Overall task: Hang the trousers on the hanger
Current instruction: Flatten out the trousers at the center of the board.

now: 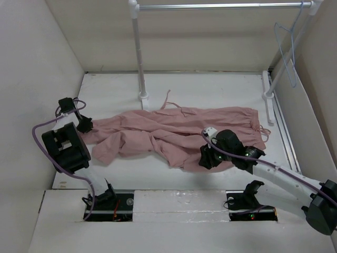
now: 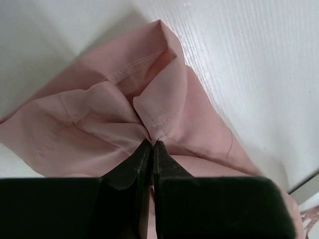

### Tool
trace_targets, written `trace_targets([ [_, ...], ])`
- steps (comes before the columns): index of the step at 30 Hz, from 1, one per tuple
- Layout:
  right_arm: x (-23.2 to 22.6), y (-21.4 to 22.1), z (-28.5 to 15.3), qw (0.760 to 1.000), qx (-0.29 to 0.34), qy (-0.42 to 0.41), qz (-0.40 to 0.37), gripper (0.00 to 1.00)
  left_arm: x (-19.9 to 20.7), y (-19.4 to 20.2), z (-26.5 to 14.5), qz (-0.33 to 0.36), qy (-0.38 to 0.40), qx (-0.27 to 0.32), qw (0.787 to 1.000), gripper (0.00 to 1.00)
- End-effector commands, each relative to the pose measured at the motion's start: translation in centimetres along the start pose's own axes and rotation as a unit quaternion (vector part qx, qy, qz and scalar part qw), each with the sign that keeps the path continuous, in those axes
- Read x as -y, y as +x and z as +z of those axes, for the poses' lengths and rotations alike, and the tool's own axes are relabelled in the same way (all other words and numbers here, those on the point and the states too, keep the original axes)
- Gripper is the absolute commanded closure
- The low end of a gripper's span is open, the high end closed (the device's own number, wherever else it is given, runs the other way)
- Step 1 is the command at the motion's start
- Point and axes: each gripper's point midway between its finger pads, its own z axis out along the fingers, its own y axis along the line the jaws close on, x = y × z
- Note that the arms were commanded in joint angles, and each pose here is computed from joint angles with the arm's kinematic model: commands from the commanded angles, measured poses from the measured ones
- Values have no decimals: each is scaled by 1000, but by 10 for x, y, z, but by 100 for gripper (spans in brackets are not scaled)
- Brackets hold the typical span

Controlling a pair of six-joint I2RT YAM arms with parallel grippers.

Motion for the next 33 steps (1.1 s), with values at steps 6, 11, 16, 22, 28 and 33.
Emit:
trace_targets([
  [6,7,-48,-8,996,67,51,-9,47,99,-51,-139,10,155,132,979,100],
  [11,11,-56,-9,996,71,55,-19,45,179,-79,-244,18,259,197,945,100],
  [16,22,-61,-19,994,77,74,-16,38,196,-98,-256,24,270,218,938,100],
  [22,33,-58,-34,992,84,91,-9,35,156,-86,-128,36,183,109,976,20],
  [28,61,-48,-51,985,84,146,24,30,126,-61,-116,65,147,86,983,9],
  [33,69,-63,-60,981,123,144,37,81,69,-17,-173,56,137,136,980,20],
])
